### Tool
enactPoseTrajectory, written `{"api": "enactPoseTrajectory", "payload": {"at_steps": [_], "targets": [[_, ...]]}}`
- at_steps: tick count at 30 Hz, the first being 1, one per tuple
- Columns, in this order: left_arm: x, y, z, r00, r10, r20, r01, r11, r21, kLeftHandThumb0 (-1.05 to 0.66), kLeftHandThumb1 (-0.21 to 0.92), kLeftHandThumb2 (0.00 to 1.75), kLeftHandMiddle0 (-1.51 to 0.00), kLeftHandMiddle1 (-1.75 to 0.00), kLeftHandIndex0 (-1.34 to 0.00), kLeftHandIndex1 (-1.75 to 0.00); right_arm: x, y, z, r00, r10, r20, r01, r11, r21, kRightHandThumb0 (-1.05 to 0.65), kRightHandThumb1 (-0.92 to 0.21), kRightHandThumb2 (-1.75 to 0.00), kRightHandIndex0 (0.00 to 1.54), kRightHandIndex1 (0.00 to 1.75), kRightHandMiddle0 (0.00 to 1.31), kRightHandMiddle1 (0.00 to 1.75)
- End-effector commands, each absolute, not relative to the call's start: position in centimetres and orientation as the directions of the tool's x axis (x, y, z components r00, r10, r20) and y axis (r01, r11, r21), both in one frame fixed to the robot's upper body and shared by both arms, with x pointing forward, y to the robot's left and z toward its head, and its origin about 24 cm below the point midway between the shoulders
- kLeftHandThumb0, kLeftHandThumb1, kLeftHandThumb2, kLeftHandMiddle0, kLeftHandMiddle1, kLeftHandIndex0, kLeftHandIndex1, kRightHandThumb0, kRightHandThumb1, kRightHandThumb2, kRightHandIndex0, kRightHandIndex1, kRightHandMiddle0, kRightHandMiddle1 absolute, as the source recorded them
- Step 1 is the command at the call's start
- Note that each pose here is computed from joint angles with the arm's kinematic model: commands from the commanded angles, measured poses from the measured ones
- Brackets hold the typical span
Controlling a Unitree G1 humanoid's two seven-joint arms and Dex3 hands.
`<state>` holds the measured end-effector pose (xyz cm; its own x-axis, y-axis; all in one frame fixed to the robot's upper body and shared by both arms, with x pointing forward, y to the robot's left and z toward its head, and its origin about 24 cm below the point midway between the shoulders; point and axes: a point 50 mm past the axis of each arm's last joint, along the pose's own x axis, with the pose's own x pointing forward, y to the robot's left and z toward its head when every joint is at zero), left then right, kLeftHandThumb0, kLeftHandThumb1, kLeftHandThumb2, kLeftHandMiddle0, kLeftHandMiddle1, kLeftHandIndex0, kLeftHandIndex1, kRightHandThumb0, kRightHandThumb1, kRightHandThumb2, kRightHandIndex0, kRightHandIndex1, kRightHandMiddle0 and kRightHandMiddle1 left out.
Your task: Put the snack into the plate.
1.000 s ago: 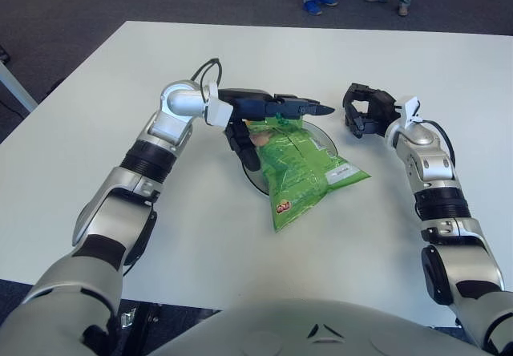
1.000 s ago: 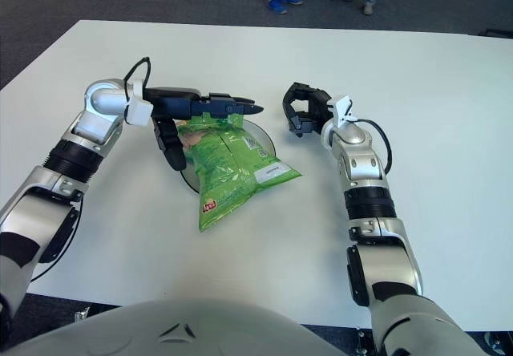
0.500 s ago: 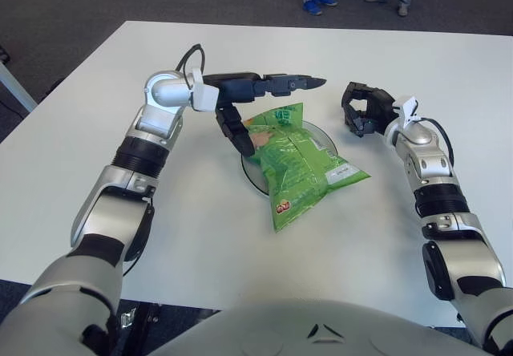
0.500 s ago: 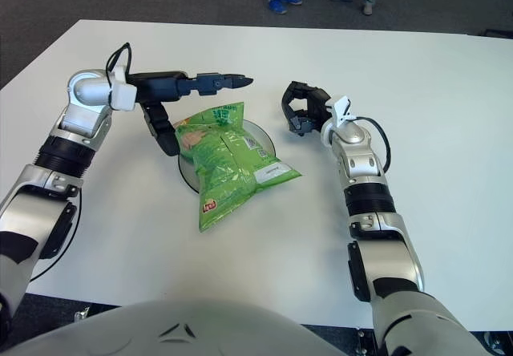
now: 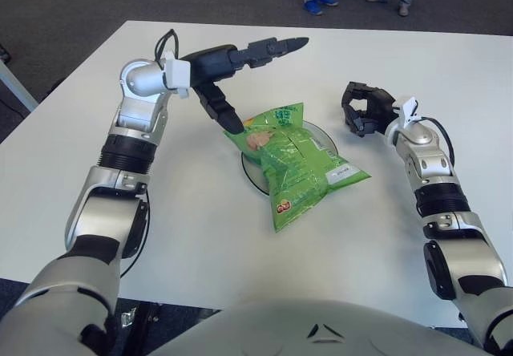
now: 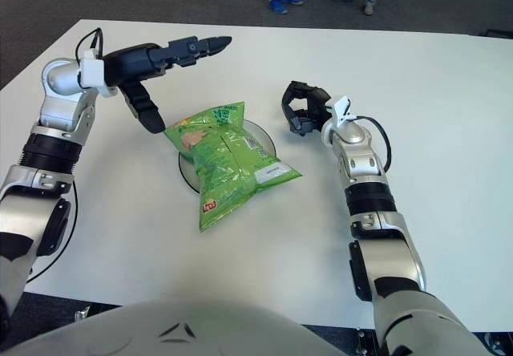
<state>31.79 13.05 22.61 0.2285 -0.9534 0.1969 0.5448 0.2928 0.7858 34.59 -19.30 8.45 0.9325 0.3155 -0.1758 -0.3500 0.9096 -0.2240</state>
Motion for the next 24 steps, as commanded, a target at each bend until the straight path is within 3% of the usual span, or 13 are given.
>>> {"api": "enactPoseTrajectory", "payload": {"at_steps": [1,4,8,12,17,20,24], "targets": [[31.8,13.8,22.6,0.302,-0.931,0.208,0.508,0.341,0.791,-0.78,0.65,0.36,0.00,0.00,0.00,0.00,32.8,-19.9,3.8,0.885,0.279,-0.372,-0.371,0.906,-0.203,-0.44,-0.44,-1.17,1.25,1.75,0.52,1.75],[31.8,14.2,22.5,0.352,-0.908,0.228,0.444,0.377,0.813,-0.77,0.58,0.48,0.00,0.00,0.00,0.00,32.8,-19.9,3.8,0.885,0.278,-0.374,-0.370,0.908,-0.199,-0.44,-0.44,-1.17,1.25,1.75,0.52,1.75],[32.5,16.1,21.7,0.442,-0.860,0.257,0.358,0.431,0.828,-0.81,0.59,0.54,0.00,0.00,0.00,0.00,32.9,-19.9,3.7,0.885,0.275,-0.376,-0.366,0.909,-0.198,-0.44,-0.44,-1.17,1.26,1.75,0.52,1.75],[33.4,17.4,20.9,0.514,-0.809,0.285,0.278,0.471,0.837,-0.90,0.68,0.48,0.00,0.00,0.00,0.00,32.9,-19.9,3.7,0.886,0.271,-0.377,-0.364,0.910,-0.200,-0.44,-0.44,-1.17,1.26,1.75,0.52,1.75],[34.9,18.7,19.0,0.614,-0.722,0.319,0.266,0.570,0.777,-1.01,0.87,0.29,0.00,0.00,0.00,0.00,32.9,-20.0,3.7,0.886,0.272,-0.375,-0.365,0.909,-0.203,-0.44,-0.44,-1.17,1.26,1.75,0.52,1.75],[35.7,19.7,17.3,0.686,-0.653,0.320,0.319,0.666,0.675,-1.04,0.90,0.31,0.00,0.00,0.00,0.00,32.9,-20.0,3.6,0.886,0.272,-0.375,-0.365,0.908,-0.205,-0.44,-0.44,-1.17,1.26,1.75,0.52,1.75],[36.6,20.2,15.3,0.745,-0.581,0.328,0.428,0.794,0.433,-1.04,0.92,0.54,-0.01,0.00,0.00,0.00,32.9,-20.1,3.5,0.887,0.269,-0.376,-0.364,0.908,-0.207,-0.44,-0.44,-1.17,1.26,1.75,0.52,1.75]]}}
